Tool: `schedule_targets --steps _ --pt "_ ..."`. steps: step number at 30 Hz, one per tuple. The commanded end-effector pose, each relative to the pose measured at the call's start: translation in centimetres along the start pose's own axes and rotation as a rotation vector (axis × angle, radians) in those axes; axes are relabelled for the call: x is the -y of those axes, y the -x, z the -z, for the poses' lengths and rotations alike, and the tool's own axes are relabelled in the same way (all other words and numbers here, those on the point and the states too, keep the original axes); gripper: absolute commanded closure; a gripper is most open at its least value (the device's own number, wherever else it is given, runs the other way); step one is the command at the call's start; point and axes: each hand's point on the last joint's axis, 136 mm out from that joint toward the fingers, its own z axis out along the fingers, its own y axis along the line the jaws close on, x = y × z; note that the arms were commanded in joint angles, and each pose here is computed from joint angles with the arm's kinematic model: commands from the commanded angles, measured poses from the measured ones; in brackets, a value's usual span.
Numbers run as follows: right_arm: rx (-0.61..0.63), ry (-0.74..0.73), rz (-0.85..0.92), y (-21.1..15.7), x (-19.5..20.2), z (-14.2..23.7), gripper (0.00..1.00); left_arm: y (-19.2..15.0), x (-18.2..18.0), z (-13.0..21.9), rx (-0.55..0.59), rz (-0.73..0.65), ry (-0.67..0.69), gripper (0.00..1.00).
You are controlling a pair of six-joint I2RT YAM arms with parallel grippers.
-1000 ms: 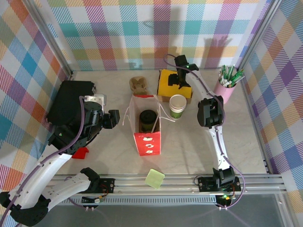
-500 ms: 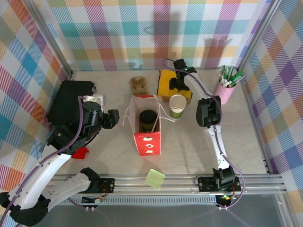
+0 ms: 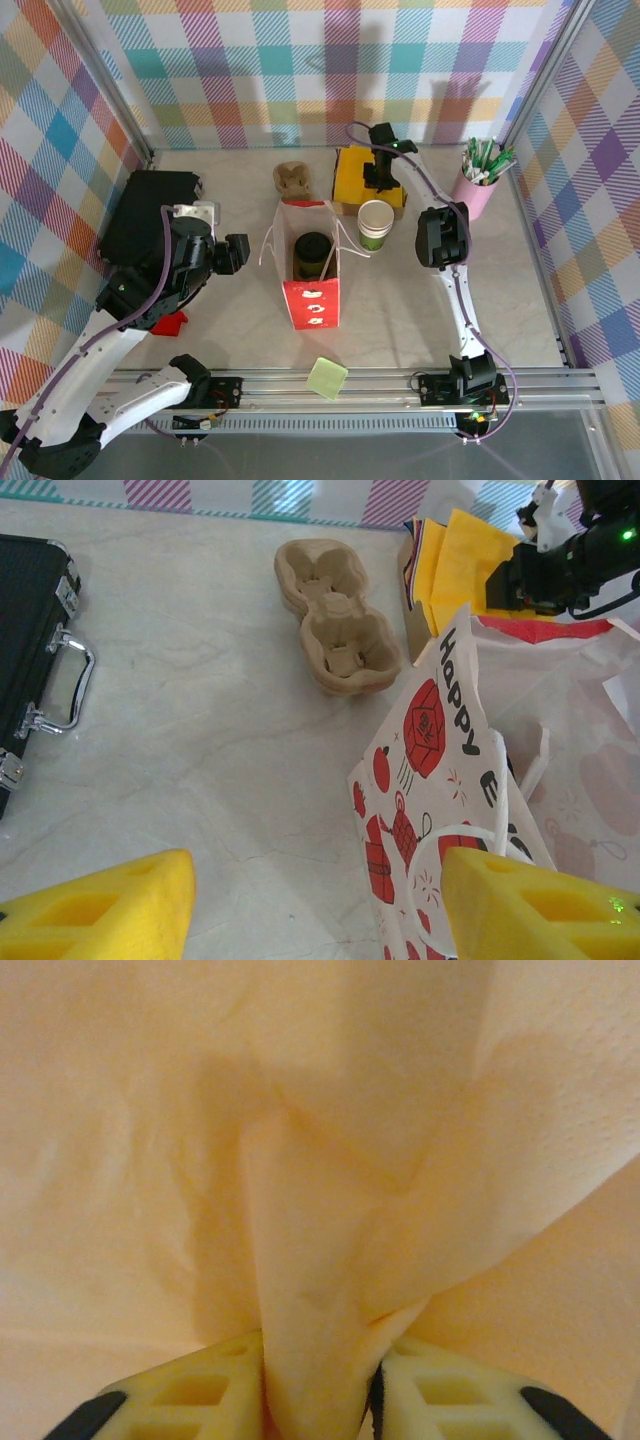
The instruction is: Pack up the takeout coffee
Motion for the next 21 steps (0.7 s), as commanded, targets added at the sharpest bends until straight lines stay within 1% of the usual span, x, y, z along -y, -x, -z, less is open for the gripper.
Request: schedule_targets --steps 1,7,12,17,21 --pt "0.128 0.063 0.012 3.8 -1.2 6.5 0.74 0.9 -0.3 1.0 0.032 0.031 -0.003 0.34" --pt "0.214 0.106 0.021 5.8 -1.9 11.3 0.87 1.0 -0.3 1.3 0.039 0.036 -0.005 0.34" --pt "0.292 0.137 0.028 7.2 -2.3 15.9 0.93 1.3 -0.1 1.4 0.047 0.036 -0.015 0.34" --pt "0.365 0.195 0.034 8.2 -3.0 21.7 0.97 1.6 0.1 1.5 0.057 0.035 -0.023 0.34" --pt "0.403 0.299 0.012 7.8 -4.2 27.3 1.00 2.3 0.4 1.5 0.075 0.033 -0.035 0.34"
